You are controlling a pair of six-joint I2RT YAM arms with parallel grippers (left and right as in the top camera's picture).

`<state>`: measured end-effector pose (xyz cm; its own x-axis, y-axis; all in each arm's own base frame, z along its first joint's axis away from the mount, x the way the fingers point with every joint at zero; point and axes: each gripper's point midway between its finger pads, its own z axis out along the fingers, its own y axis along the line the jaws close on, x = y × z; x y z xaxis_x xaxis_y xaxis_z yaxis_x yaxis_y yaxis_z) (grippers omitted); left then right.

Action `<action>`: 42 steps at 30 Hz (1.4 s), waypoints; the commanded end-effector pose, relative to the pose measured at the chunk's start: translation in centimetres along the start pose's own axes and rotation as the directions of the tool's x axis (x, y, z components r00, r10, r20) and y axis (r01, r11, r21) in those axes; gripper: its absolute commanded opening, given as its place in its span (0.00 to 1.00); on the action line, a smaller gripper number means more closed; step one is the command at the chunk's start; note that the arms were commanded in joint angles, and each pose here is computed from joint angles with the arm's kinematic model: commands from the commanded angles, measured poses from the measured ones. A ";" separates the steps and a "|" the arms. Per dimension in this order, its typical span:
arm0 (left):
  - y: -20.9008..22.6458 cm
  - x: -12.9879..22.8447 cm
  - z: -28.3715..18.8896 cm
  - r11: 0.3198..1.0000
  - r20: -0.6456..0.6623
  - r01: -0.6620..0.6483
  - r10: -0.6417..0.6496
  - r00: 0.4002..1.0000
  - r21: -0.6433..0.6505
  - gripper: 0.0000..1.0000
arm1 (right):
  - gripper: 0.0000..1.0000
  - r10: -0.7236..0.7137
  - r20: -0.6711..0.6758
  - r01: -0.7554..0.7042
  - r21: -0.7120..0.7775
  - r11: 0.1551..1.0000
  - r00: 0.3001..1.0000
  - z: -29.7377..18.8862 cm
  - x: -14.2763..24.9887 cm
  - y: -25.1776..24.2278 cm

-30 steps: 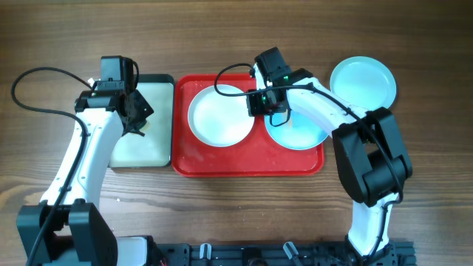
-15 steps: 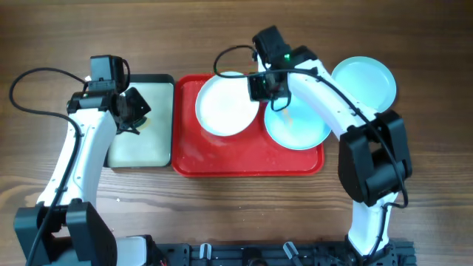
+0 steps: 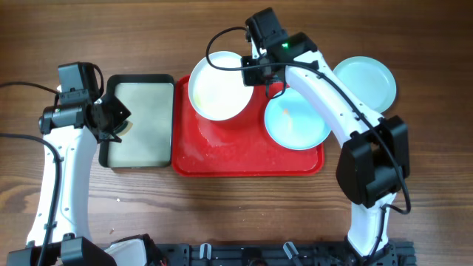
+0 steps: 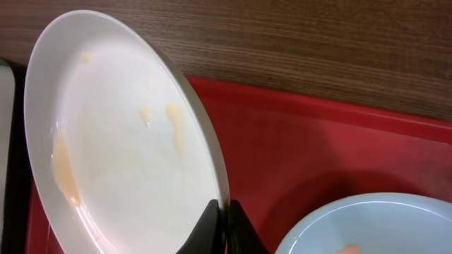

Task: Clean dirty plates on tray and stack at the side
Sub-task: 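Lift the white plate with the right gripper and swing it leftward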

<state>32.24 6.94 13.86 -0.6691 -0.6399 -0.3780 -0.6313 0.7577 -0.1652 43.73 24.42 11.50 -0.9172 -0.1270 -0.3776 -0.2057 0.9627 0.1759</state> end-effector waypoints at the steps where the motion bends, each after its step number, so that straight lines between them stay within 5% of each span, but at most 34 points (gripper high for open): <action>1: 0.8 0.7 0.5 1.000 0.000 -0.012 0.012 1.000 -0.016 0.04 | 0.04 -0.038 0.028 0.037 0.038 0.999 0.999 -0.1 -0.5 0.7; 12: 1.3 1.7 2.5 1.000 0.005 -0.011 0.011 1.000 -0.011 0.04 | 0.04 -0.077 0.089 0.077 0.005 0.997 0.993 -1.5 -1.9 3.5; 20: 1.3 1.7 2.5 1.000 0.005 -0.011 0.011 1.000 -0.010 0.04 | 0.04 -0.138 0.271 0.161 -0.065 0.985 0.953 -2.7 -4.3 10.1; 27: 1.1 2.0 2.5 1.000 -0.008 -0.011 0.011 1.000 0.000 0.04 | 0.04 -0.229 0.444 0.244 0.026 0.970 0.866 -2.6 -6.3 14.0; 33: 1.1 2.1 2.5 1.000 -0.015 -0.011 0.011 1.000 0.000 0.04 | 0.04 -0.497 0.522 0.462 0.207 0.862 0.693 -3.4 -6.8 17.9; 42: 1.2 2.2 2.5 1.000 -0.018 -0.012 0.012 1.000 -0.002 0.04 | 0.04 -0.860 0.393 0.627 0.592 0.507 0.325 -7.0 -5.8 22.7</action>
<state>31.02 6.70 10.00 -0.6819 -0.6423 -0.3500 -0.6365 0.7568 -0.1486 41.87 45.54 22.71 -0.0719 -0.6649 -0.7435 -0.5537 0.6466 -0.5247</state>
